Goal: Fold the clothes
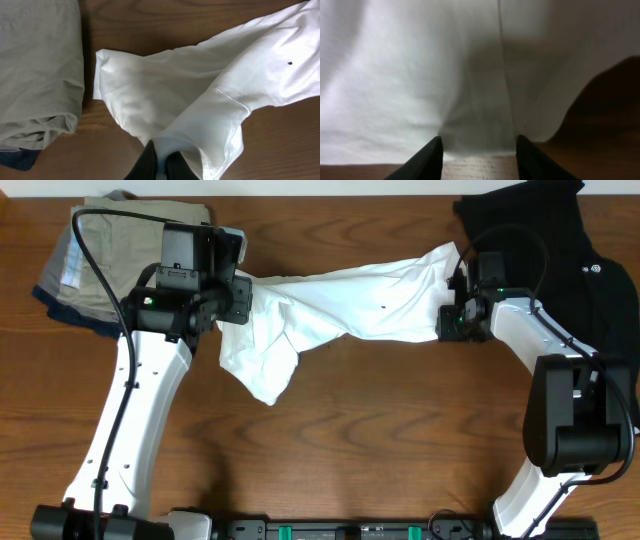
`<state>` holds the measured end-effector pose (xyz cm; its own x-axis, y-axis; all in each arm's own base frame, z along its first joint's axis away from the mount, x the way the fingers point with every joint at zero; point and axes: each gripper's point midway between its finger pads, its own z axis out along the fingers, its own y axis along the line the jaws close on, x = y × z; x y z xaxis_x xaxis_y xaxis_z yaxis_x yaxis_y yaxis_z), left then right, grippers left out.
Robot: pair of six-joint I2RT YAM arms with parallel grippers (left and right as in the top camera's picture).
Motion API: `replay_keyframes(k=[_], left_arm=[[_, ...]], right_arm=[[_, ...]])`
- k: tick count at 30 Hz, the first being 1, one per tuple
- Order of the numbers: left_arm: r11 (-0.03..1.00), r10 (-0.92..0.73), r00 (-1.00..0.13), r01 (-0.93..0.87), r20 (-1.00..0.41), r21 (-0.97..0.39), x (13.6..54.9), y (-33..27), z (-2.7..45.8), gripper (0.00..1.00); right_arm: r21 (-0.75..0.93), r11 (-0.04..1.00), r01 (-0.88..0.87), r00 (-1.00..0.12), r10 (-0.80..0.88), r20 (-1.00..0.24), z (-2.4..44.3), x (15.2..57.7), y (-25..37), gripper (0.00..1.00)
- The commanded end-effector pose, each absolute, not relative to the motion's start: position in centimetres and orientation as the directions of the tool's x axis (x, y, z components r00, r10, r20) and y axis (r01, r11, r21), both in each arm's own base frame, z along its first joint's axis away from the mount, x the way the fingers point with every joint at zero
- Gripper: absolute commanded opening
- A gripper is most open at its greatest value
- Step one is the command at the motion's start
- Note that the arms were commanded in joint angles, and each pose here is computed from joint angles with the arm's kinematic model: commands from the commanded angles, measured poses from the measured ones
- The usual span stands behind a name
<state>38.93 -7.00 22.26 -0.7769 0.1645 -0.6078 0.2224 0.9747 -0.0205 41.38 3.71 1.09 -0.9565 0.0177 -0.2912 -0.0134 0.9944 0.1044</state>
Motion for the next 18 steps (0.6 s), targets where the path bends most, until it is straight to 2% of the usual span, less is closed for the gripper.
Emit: replay_keyframes(k=[1,5,11,14,18], left_arm=[[0.976,0.175,-0.778,0.220,-0.603,0.000,39.26,-6.60,22.05,0.06],[0.976,0.175,-0.778,0.219,-0.603,-0.001,39.26,-6.60,22.05,0.06],[0.976,0.175,-0.778,0.220,-0.603,0.000,39.26,-6.60,22.05,0.06],[0.976,0.175,-0.778,0.220,-0.603,0.000,39.26,-6.60,22.05,0.06],[0.976,0.175,-0.778,0.220,-0.603,0.000,39.26,-6.60,22.05,0.06]], right_arm=[[0.069,0.997,0.018,-0.962,0.036,-0.271,0.37,40.97,2.30,0.48],[0.070,0.997,0.031,-0.960,0.049,-0.276,0.40,41.13,1.77,0.48],[0.078,0.997,0.029,-0.959,0.050,-0.280,-0.07,41.41,1.90,0.41],[0.087,0.996,0.028,-0.962,0.051,-0.269,-0.42,41.26,2.06,0.34],[0.099,0.995,0.025,-0.962,0.050,-0.267,-0.47,41.19,2.28,0.19]])
